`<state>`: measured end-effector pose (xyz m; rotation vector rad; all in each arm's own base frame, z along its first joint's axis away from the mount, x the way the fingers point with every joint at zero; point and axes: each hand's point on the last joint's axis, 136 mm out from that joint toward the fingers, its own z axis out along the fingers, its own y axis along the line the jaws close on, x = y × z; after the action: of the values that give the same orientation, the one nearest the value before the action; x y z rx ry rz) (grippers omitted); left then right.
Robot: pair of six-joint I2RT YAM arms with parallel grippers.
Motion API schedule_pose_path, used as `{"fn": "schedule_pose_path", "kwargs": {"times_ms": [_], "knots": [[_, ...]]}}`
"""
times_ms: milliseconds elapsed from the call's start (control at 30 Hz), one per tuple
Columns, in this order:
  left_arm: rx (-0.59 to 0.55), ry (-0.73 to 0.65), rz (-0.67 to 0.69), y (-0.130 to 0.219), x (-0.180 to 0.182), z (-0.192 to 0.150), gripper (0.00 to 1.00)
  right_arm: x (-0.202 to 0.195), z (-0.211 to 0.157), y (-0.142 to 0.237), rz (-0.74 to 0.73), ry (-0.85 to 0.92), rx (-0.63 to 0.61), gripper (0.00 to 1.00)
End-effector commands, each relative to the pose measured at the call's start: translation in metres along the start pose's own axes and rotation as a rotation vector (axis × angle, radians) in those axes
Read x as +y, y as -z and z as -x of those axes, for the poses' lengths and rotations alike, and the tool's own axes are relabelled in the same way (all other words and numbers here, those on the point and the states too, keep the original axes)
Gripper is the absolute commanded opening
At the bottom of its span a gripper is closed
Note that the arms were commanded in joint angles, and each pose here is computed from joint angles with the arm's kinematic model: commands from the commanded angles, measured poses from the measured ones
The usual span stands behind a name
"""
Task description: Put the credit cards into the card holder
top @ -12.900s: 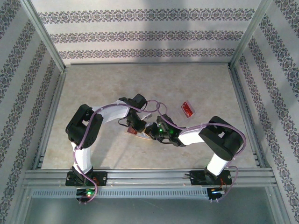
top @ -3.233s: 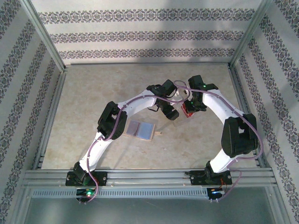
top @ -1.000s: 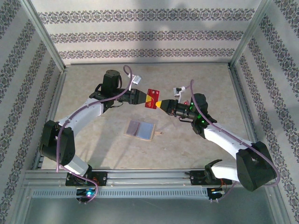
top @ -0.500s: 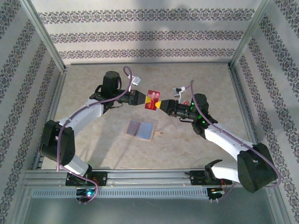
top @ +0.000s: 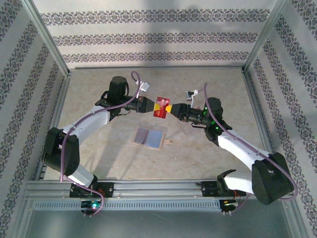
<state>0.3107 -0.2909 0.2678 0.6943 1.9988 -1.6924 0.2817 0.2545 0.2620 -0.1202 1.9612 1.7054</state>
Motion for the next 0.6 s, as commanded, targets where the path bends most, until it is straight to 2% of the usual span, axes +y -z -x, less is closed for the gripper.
{"fn": "schedule_pose_path", "kwargs": {"times_ms": [0, 233, 300, 400, 433, 467, 567], "knots": [[0.014, -0.036, -0.036, -0.002, -0.007, -0.003, 0.0, 0.013, 0.001, -0.007, 0.042, 0.043, 0.03, 0.29], [0.013, -0.027, -0.044, -0.004, -0.007, -0.003, 0.0, 0.006, -0.003, -0.013, 0.037, 0.035, 0.037, 0.31], [0.016, -0.022, -0.043, -0.004, -0.007, -0.002, 0.0, 0.01, -0.003, -0.013, 0.05, 0.037, 0.037, 0.24], [0.014, -0.027, -0.039, -0.005, -0.005, -0.003, 0.0, 0.009, -0.002, -0.009, 0.043, 0.048, 0.02, 0.08], [0.015, -0.032, -0.036, -0.004, -0.004, -0.004, 0.02, 0.006, -0.001, -0.007, 0.036, 0.042, 0.013, 0.02], [0.02, -0.036, -0.03, -0.004, -0.004, -0.005, 0.08, 0.003, 0.001, -0.004, 0.028, 0.032, 0.003, 0.0], [0.031, -0.052, 0.014, 0.0, -0.004, -0.006, 0.33, -0.002, -0.001, 0.002, 0.013, 0.015, -0.018, 0.0]]}}
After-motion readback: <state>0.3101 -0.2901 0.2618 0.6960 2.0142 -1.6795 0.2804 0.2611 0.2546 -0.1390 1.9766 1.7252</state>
